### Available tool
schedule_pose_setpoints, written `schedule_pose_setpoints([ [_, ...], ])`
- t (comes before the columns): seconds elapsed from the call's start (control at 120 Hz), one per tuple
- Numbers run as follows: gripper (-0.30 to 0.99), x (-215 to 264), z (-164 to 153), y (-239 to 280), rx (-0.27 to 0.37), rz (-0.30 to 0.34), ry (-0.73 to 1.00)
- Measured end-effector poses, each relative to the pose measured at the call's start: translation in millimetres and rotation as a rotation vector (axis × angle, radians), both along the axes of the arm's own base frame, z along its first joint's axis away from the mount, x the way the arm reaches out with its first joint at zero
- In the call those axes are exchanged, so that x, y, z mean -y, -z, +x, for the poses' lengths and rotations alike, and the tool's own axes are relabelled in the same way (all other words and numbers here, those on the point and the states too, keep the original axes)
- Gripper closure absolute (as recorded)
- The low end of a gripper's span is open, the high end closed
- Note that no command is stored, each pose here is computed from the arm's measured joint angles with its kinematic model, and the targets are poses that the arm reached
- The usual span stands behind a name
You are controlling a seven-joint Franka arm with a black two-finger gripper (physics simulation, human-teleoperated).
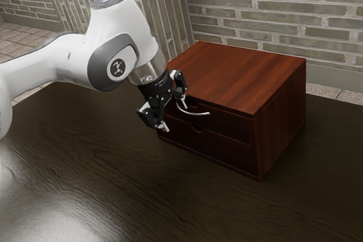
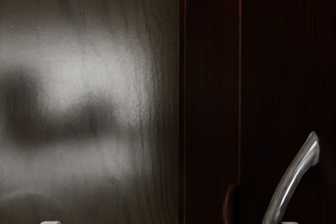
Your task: Pull the drawer handle with one arm to open the drawer
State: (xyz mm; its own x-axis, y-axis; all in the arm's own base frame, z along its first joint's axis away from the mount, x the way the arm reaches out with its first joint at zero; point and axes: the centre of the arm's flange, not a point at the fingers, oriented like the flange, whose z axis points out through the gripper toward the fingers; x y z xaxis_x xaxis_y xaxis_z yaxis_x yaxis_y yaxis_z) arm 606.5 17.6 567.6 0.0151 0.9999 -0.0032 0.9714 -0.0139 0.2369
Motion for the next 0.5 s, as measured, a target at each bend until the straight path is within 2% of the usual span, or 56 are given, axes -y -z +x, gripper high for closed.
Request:
schedule_pose_setpoints([
  [0.5,0.34,-0.2,7.0,5.1,0.008,0.006,0.024],
])
